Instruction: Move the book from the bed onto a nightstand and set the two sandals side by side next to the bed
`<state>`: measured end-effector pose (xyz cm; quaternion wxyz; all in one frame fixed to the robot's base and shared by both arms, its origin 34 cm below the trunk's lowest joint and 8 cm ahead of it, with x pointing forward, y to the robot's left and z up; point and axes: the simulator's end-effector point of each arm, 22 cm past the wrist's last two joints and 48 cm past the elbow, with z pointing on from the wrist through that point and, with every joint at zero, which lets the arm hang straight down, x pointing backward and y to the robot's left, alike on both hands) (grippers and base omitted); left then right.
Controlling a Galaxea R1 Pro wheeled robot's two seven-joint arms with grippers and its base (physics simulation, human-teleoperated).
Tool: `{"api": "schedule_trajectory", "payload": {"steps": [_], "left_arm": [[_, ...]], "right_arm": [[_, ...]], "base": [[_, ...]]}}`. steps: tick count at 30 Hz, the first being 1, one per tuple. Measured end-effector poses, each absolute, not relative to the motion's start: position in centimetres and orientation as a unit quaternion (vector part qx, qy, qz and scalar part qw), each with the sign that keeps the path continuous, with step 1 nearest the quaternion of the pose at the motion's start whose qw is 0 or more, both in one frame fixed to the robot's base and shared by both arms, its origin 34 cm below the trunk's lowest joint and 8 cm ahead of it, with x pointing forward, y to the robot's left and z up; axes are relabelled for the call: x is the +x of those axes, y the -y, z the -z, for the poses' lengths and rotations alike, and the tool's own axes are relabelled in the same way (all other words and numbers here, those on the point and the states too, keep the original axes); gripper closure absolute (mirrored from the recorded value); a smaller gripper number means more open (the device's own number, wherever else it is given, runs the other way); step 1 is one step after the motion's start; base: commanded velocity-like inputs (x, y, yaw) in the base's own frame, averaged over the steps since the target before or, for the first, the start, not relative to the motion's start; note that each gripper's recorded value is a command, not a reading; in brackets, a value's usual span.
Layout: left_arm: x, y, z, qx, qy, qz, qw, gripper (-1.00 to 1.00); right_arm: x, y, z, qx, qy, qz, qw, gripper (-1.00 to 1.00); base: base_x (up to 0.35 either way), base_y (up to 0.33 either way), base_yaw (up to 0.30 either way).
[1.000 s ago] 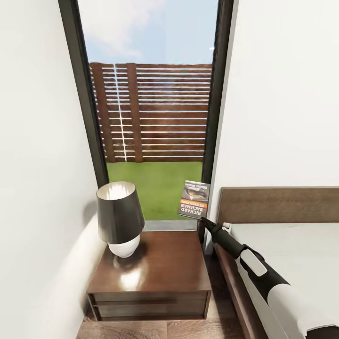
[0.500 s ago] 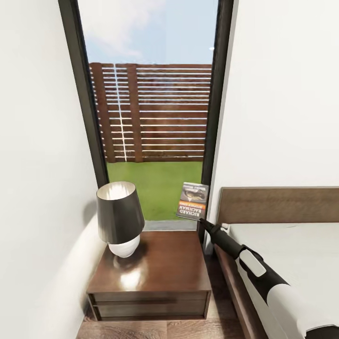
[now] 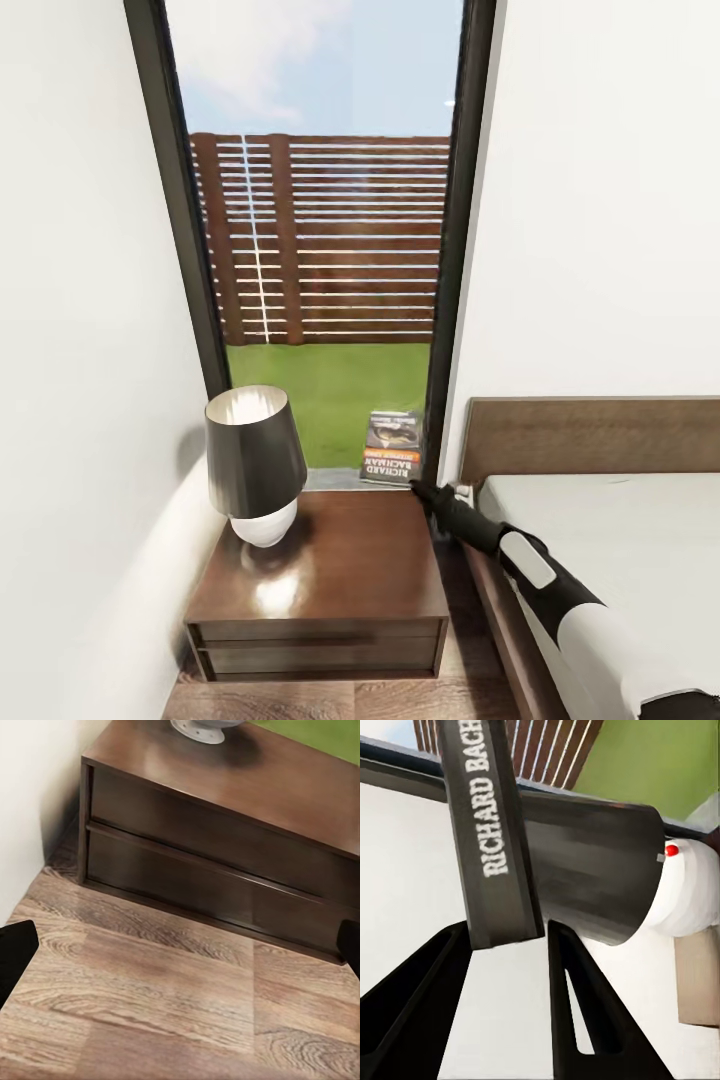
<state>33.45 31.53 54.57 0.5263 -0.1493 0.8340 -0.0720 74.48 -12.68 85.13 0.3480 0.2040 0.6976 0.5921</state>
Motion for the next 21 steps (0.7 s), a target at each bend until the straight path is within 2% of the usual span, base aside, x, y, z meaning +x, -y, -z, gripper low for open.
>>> {"api": "schedule_trajectory", "payload": {"steps": [11, 21], "left_arm": [[33.5, -31.6, -54.6, -0.149, -0.834, 0.072, 0.526, -1.0], [33.5, -31.6, -54.6, -0.148, -0.834, 0.072, 0.527, -1.0]], "right_arm": [[72.7, 10.2, -80.5, 0.235, -0.734, -0.573, 0.279, 1.0], [72.1, 10.2, -78.2, 0.255, -0.753, -0.55, 0.256, 1.0]], "base": [[0.0, 0.0, 0.0], [0.0, 0.0, 0.0]]}}
